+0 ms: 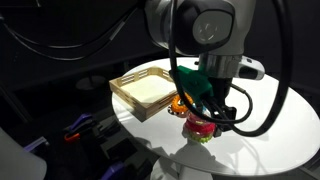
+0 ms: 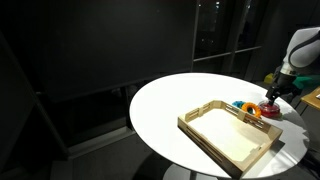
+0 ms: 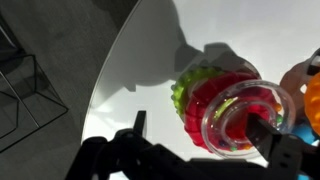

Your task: Put the clear ring in the box

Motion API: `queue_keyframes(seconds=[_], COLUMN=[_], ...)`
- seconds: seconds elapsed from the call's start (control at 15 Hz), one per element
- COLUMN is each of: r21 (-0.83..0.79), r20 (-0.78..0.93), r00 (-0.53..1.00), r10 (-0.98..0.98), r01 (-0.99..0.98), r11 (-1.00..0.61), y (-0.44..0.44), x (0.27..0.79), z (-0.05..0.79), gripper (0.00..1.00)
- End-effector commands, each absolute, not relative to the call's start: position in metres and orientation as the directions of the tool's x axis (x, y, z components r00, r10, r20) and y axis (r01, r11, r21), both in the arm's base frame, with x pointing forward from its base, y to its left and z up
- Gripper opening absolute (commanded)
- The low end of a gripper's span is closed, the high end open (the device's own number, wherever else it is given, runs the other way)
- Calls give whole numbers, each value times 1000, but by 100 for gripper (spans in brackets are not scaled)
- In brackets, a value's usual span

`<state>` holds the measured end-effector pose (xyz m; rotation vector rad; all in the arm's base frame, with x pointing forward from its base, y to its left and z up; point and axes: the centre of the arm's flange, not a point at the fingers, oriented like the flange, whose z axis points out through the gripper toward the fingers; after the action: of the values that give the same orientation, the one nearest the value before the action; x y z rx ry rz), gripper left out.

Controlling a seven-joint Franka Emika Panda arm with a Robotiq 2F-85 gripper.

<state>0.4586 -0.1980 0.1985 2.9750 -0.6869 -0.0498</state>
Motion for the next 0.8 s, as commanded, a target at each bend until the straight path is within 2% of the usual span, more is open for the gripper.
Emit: queue_keyframes(seconds=[0.0, 0.07, 0.13, 0.2, 0.27, 0.33, 0.53, 0.73], r21=[117, 120, 122, 123, 124, 126, 128, 128], r20=[4, 3, 2, 2, 2, 2, 3, 6], r00=[888, 886, 885, 884, 882, 881, 876, 872], r10=[-461, -463, -465, -468, -472, -474, -483, -489], r01=[-458, -460, -462, -465, -468, -470, -479, -486], r11=[-881, -880, -879, -877, -875, -874, -868, -864], y=[-204, -204, -204, -204, -204, -204, -201, -197], x=[471, 471, 472, 472, 473, 474, 477, 479], z=[191, 189, 187, 186, 185, 185, 185, 188], gripper=[100, 100, 95, 88, 74, 69, 43, 30])
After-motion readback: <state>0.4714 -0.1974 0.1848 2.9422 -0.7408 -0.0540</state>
